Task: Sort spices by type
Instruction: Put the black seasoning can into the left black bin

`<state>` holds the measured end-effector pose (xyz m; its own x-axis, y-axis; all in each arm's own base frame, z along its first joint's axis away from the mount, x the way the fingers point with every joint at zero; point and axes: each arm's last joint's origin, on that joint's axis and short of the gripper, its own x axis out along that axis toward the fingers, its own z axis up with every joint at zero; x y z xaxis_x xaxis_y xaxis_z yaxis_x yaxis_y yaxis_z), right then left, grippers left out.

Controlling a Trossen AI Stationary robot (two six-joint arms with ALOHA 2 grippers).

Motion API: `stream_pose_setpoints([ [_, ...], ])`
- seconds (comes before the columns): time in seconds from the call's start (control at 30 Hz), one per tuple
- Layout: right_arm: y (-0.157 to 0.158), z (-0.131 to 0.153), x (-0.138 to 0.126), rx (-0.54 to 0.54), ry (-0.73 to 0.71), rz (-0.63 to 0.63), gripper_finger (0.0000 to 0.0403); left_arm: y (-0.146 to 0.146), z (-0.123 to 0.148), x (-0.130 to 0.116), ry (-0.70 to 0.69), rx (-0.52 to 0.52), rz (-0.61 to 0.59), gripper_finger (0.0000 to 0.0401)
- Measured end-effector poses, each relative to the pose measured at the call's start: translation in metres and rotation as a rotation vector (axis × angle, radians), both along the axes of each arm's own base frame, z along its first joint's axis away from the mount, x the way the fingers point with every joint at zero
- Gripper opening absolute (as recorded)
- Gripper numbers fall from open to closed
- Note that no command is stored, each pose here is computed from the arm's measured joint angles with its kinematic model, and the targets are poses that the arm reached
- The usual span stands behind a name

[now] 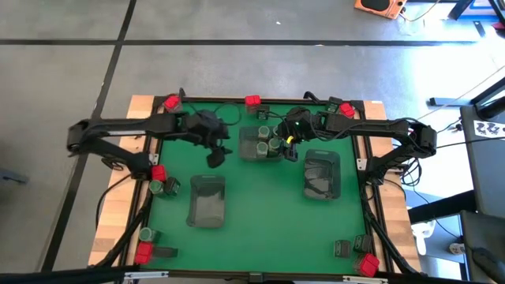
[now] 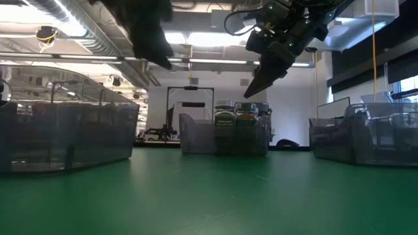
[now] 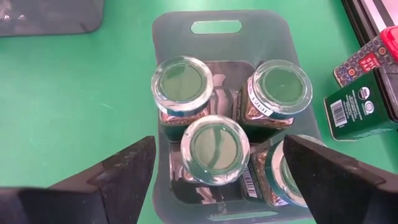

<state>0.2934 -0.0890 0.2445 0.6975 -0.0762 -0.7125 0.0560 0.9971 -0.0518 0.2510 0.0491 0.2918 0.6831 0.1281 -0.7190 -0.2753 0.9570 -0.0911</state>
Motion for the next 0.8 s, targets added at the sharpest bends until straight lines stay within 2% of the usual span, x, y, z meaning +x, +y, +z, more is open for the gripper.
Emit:
stream_pose_setpoints([
  [0.2,0.000,0.001,0.001,-0.003,-0.008,0.000,0.0351,-0.024,0.008,-0.030,0.096,-0.074,-0.002,0.0273],
  [0.37,0.000,0.001,0.001,-0.003,-0.010,0.000,0.0351,-0.037,0.002,-0.047,0.241,-0.174,0.099,0.0273],
  [0.6,0.000,0.001,0.001,-0.002,-0.010,-0.001,0.0351,-0.051,-0.011,-0.068,0.462,-0.332,0.371,0.0273],
  [0.8,0.000,0.001,0.001,-0.002,-0.009,-0.001,0.0351,-0.062,-0.015,-0.082,0.592,-0.406,0.631,0.0273],
])
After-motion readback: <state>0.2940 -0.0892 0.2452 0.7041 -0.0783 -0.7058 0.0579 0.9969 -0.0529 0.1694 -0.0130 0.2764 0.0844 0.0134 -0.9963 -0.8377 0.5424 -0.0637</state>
